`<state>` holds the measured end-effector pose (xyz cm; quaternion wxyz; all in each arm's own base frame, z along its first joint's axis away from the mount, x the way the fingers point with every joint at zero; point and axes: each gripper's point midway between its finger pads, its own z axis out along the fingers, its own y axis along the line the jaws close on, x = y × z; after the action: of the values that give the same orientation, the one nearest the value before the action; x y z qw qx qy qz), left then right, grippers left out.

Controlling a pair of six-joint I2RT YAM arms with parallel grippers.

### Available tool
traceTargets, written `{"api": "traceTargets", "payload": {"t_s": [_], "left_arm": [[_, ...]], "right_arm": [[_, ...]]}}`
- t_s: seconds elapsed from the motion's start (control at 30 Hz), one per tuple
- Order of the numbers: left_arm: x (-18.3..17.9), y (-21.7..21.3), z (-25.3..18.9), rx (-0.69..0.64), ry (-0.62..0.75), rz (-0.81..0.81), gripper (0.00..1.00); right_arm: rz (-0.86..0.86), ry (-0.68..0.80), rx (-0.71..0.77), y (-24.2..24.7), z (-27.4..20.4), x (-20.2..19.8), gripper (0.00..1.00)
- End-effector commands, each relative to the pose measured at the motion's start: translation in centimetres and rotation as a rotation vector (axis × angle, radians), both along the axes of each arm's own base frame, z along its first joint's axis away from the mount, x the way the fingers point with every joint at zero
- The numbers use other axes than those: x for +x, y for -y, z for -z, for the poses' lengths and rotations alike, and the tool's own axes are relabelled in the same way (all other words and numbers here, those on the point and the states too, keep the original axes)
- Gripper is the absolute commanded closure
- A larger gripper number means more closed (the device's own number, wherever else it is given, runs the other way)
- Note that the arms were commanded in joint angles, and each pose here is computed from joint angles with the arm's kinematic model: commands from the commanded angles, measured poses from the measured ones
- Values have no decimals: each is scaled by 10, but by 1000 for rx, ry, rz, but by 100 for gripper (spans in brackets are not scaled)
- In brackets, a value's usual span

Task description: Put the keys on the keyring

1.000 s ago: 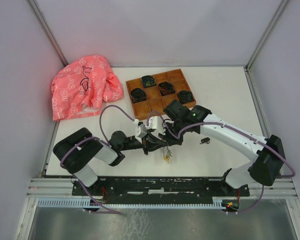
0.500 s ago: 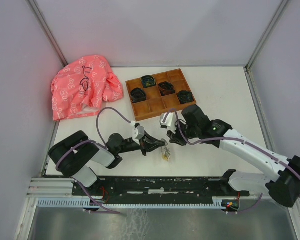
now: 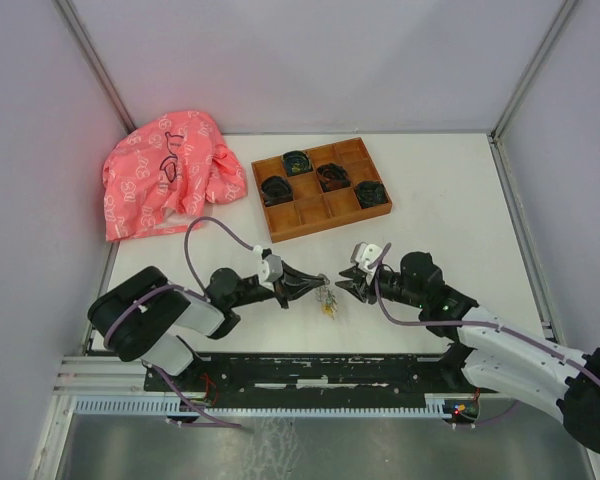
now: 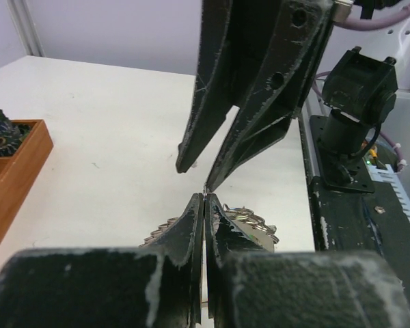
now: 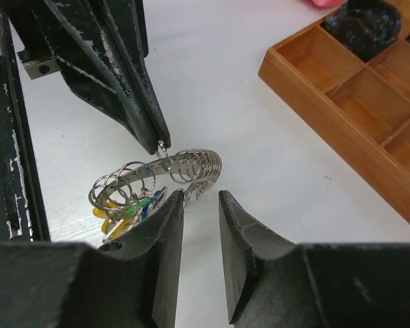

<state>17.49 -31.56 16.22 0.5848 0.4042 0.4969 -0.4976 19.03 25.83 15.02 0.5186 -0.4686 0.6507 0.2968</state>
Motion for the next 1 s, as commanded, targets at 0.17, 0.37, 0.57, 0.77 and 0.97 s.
{"api": "traceTargets", "payload": {"t_s": [0.17,0.37,0.57,0.77,0.97], "left_arm": [[2,-12,-53,-132,245,16,97],[-2,-13,-52,-126,246,37,97],[-7,-15,-60,-143,262,50,97],[-11,-18,-66,-158,267,53,97],[-14,-16,-67,-160,257,77,97]], "right_arm": [[-105,199,227,-18,-44,-6,65],[-156,213,246,-24,-49,-11,66],[-186,186,230,-27,-40,-14,67],[-207,164,217,-30,-36,-16,68],[-228,157,235,-32,-41,-20,71]]}}
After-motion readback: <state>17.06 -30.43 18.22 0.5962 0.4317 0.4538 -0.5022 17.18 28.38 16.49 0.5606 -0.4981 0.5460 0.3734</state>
